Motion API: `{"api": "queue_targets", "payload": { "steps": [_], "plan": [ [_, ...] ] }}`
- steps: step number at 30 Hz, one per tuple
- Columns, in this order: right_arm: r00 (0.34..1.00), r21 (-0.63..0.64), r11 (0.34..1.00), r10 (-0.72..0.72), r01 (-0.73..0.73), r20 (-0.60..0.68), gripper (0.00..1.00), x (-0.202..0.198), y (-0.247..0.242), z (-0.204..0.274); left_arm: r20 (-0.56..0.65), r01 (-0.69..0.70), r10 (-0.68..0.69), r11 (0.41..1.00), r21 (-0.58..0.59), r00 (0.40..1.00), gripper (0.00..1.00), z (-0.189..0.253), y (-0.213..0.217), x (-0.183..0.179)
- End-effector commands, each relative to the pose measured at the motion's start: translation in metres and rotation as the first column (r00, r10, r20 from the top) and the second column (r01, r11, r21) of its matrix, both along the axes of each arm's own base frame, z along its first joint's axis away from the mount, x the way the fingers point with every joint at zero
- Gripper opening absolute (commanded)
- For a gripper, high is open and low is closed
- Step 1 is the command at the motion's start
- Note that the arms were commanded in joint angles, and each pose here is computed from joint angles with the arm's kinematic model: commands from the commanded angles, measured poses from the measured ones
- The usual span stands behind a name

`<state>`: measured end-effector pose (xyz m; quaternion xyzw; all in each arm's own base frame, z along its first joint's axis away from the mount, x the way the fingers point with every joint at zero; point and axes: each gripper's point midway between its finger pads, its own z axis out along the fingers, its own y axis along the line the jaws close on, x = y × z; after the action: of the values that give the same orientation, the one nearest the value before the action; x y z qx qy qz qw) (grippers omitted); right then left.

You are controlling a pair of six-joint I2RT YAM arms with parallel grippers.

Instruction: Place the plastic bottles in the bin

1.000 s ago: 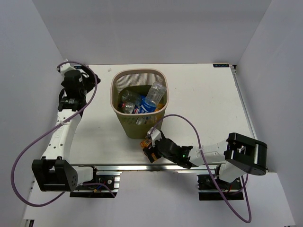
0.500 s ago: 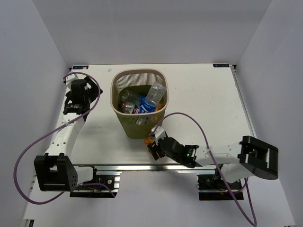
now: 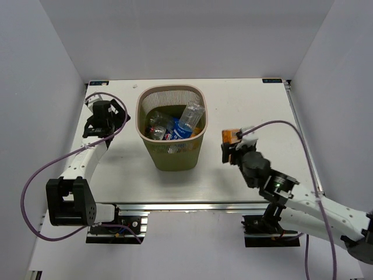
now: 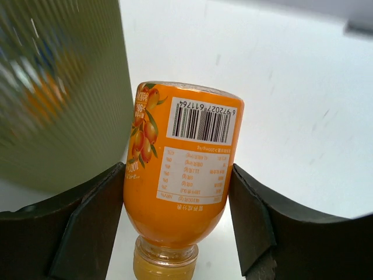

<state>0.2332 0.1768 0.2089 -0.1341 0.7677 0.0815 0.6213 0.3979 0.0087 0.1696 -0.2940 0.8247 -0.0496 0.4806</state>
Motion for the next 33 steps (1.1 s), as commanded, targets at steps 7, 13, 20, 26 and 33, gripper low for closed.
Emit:
{"api": "queue_targets", "payload": {
  "steps": [7, 13, 20, 26, 33],
  "plan": [
    [0.856, -0.035, 0.924, 0.367, -0.381, 0.363, 0.23, -0.006, 0.069, 0.203, 0.090, 0.168, -0.165, 0.985, -0.026, 0.982, 0.98, 0.015, -0.026, 0.013],
    [0.606, -0.231, 0.661, 0.749, -0.714, 0.269, 0.27, -0.020, 0.177, 0.224, 0.263, 0.321, -0.292, 0.944, -0.075, 0.920, 0.98, 0.046, -0.039, 0.044],
    [0.508, -0.326, 0.522, 0.851, -0.788, 0.134, 0.38, -0.002, 0.235, 0.187, 0.502, 0.648, -0.499, 0.741, -0.176, 0.707, 0.98, 0.069, -0.068, 0.052],
    [0.460, -0.325, 0.443, 0.887, -0.836, 0.025, 0.56, 0.005, 0.266, 0.148, 0.567, 0.756, -0.538, 0.598, -0.266, 0.624, 0.98, 0.061, -0.076, 0.064],
    [0.503, -0.327, 0.479, 0.864, -0.815, 0.013, 0.89, 0.018, 0.267, 0.141, 0.502, 0.696, -0.521, 0.667, -0.265, 0.691, 0.98, 0.047, -0.065, 0.071]
  ]
}}
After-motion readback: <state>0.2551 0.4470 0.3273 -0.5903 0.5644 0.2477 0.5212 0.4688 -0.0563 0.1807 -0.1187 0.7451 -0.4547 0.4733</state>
